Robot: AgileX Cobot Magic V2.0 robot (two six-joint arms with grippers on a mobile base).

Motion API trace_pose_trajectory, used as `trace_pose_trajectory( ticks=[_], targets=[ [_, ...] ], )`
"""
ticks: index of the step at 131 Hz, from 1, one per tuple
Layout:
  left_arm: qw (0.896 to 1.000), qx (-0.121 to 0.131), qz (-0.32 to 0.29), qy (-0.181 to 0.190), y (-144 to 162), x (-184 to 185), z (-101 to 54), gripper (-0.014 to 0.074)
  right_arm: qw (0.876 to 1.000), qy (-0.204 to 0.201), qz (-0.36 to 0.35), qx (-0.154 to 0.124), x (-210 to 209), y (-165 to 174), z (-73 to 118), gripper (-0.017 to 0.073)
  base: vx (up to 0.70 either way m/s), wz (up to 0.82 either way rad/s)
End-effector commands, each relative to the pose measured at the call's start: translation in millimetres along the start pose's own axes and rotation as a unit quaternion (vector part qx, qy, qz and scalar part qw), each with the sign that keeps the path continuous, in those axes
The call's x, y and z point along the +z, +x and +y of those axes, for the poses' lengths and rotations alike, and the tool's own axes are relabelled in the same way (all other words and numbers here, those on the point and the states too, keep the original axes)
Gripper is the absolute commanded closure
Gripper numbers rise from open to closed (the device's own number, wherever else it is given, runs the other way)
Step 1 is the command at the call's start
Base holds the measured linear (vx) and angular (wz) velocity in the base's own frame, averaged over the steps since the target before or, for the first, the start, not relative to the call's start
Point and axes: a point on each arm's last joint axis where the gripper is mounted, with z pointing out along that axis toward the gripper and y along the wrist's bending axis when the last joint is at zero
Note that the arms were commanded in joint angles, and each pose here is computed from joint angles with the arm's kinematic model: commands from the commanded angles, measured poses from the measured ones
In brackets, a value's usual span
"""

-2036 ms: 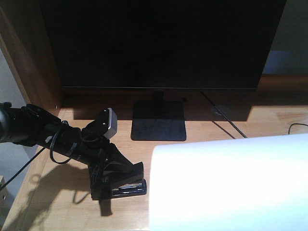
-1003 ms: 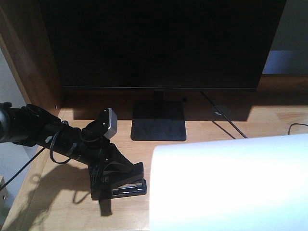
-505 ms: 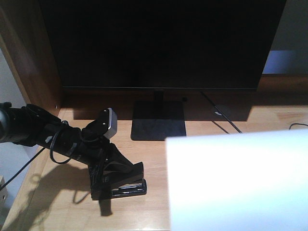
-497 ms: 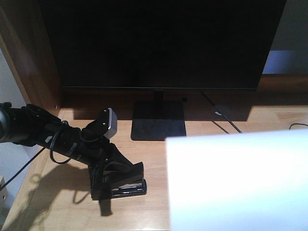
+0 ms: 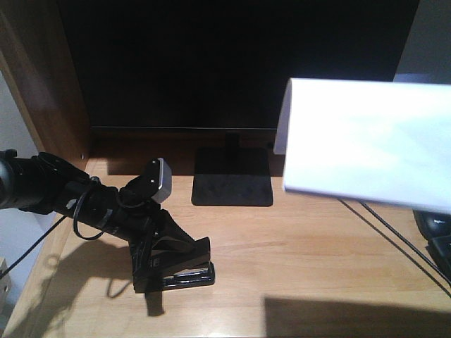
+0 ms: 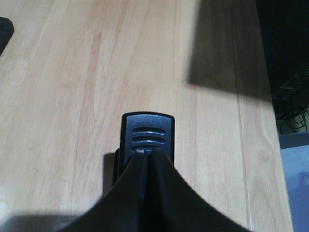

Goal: Grab stapler and paper to desk for stapling
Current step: 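Swing the white paper down with the right gripper toward the desk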

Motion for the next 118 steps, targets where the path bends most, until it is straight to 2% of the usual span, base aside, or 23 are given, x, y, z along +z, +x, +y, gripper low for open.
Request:
trace_pose_trajectory(
  ticks=[1,22,30,45,61,83,93,102,110,118],
  targets=[
    [0.999,0.015,-0.039,-0.008,-23,-13,-3.0,0.0600,0.999,-0.041,0.004,0.005,17,-2,-3.5,0.0561,0.00,0.00],
    [0.999,0.015,-0.039,-0.008,-23,-13,-3.0,0.0600,0.999,-0.029,0.014,0.024,30,-2,-33.2,0.0561,0.00,0.00],
    [0.999,0.015,-0.039,-0.008,-23,-13,-3.0,0.0600,0.999,0.001,0.025,0.034,35,0,-49.5,0.0561,0.00,0.00],
    [0.999,0.015,-0.039,-0.008,-23,-13,-3.0,0.0600,0.996,0.043,0.080,0.023,48,8,-73.1,0.0561,0.00,0.00],
    [0.999,0.015,-0.039,-0.008,-23,-13,-3.0,0.0600,0.988,0.059,0.140,0.012,68,15,-91.2,0.0561,0.00,0.00],
    [0.999,0.015,-0.039,-0.008,-23,-13,-3.0,0.0600,0.985,0.067,0.158,0.017,91,14,-109.4,0.0561,0.00,0.00],
    [0.999,0.015,-0.039,-0.008,-23,-13,-3.0,0.0600,0.983,0.083,0.163,0.013,93,11,-119.4,0.0561,0.00,0.00],
    [0.999,0.015,-0.039,-0.008,-23,-13,-3.0,0.0600,0.976,0.107,0.189,-0.005,88,4,-129.2,0.0561,0.00,0.00],
    [0.999,0.015,-0.039,-0.008,-23,-13,-3.0,0.0600,0.964,0.137,0.225,-0.021,81,-3,-136.7,0.0561,0.00,0.00],
    [0.999,0.015,-0.039,-0.008,-23,-13,-3.0,0.0600,0.953,0.167,0.253,-0.021,73,-10,-141.9,0.0561,0.00,0.00]
  ],
)
